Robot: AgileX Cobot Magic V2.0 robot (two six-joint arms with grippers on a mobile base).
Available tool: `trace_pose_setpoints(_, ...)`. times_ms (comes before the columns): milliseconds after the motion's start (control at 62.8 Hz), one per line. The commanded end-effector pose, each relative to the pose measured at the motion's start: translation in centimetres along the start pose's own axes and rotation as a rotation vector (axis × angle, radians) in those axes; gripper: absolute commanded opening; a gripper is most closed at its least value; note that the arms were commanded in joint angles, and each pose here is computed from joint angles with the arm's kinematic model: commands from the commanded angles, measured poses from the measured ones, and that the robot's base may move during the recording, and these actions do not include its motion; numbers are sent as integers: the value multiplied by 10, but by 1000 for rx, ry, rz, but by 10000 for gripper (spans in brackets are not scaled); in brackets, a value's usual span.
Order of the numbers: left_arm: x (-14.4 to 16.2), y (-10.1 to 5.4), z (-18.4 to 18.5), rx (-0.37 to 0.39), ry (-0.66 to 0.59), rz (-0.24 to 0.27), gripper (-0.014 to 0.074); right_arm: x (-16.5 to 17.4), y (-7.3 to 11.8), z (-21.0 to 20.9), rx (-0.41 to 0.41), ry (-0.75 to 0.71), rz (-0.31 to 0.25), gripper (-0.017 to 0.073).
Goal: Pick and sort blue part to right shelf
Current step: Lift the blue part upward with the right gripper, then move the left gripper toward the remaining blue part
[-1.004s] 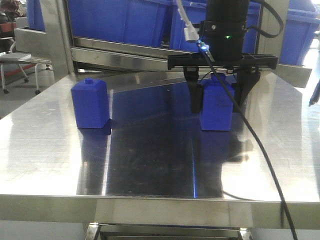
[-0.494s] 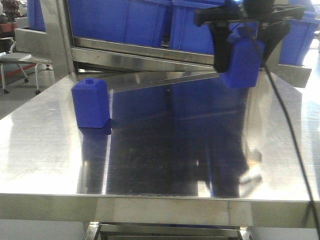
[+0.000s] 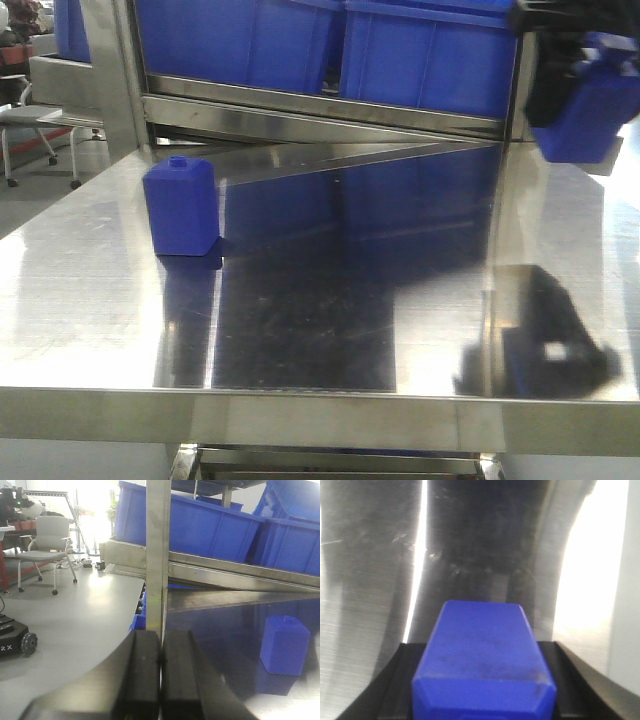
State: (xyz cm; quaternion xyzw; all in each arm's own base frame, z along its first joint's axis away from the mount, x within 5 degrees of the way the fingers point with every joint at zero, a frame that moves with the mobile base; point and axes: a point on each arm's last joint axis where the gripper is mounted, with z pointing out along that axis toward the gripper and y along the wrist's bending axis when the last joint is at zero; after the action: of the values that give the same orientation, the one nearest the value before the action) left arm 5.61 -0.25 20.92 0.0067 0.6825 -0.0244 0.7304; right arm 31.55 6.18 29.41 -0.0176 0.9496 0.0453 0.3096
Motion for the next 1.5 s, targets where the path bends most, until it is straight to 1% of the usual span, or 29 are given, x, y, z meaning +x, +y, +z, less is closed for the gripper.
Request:
trace_pose_setpoints(0,-2,0,-2,4,-86,-2,133,1,-11,-31,-21,-199,0,430)
trace_pose_setpoints(80,-2,0,-2,4,-86,-2,133,17,-21,-40,-6,-249,-39,430)
trace_pose_setpoints(143,-2,0,-2,4,-86,-2,133,30,-28,-48,7,-289,-47,430)
trace_pose_setpoints(271,-2,0,-2,4,-86,-2,133,53,-40,-62,38,-373,-20,430)
trace_pose_setpoints(350,-2,0,-2,4,-86,-2,133,68,-44,-71,51,-430,-11,430)
trace_pose_setpoints(589,-2,0,-2,4,-86,-2,133,117,-45,-101,52,-581,-19,430)
trace_pose_setpoints(781,-2,0,-2,4,-86,-2,133,152,-44,-126,48,-731,-25,430)
trace_pose_setpoints(924,-2,0,-2,4,-86,-2,133,174,-44,-138,45,-814,-28,430)
trace_pose_setpoints(1131,-2,0,-2,4,-86,-2,133,188,-43,-153,41,-907,-32,430)
trace_pose_setpoints(1482,-2,0,-2,4,-86,-2,133,188,-43,-153,41,-909,-32,430)
